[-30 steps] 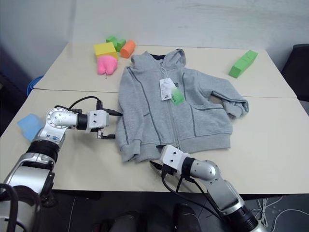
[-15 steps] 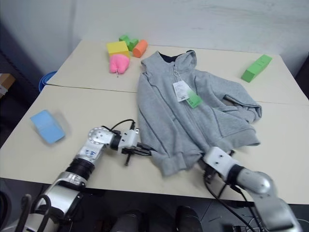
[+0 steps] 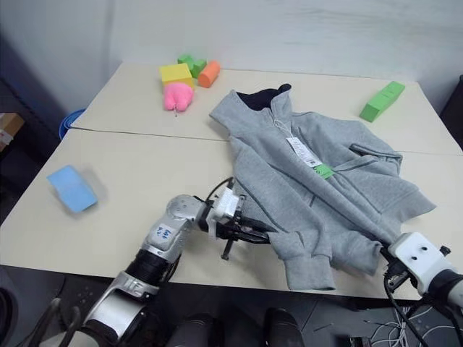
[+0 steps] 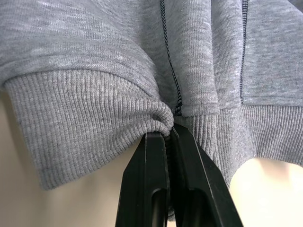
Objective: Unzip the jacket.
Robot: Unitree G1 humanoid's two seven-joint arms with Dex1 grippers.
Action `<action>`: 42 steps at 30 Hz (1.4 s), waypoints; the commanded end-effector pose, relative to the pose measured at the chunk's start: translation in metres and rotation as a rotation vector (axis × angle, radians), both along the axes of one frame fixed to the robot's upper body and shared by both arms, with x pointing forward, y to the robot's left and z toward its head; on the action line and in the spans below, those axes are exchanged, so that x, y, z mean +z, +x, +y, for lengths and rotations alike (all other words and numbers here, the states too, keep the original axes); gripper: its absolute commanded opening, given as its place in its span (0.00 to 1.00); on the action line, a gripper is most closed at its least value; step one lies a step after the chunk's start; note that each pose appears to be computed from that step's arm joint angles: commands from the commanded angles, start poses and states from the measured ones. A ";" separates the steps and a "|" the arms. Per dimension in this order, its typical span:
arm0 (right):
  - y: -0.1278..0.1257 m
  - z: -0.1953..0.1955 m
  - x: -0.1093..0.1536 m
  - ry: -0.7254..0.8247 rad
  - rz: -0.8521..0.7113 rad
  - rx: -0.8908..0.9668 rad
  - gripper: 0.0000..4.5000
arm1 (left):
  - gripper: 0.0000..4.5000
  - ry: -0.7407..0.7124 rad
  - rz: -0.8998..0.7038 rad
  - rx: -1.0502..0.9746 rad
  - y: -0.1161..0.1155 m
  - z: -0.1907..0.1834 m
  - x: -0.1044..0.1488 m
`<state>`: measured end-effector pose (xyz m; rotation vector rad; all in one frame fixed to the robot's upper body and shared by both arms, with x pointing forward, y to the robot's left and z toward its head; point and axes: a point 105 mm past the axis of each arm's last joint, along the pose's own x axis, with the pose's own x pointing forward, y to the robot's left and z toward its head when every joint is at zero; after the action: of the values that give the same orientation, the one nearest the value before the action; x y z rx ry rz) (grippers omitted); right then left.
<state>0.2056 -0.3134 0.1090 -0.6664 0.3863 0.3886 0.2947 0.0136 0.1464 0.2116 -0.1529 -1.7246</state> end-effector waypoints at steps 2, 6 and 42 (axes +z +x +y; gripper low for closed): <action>-0.012 0.005 0.002 0.075 -0.011 -0.011 0.00 | 0.49 0.016 -0.146 0.189 0.046 0.044 0.030; -0.024 0.022 0.006 0.239 -0.046 -0.010 0.17 | 0.76 0.112 -0.284 0.296 0.079 0.062 0.039; -0.061 0.137 0.062 0.558 -0.403 0.151 1.00 | 1.00 0.561 -0.629 0.479 0.135 0.032 0.033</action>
<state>0.1443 -0.1780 0.1649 -0.2015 -0.1112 0.4911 0.4268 0.0529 0.1682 1.1261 0.0095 -1.1787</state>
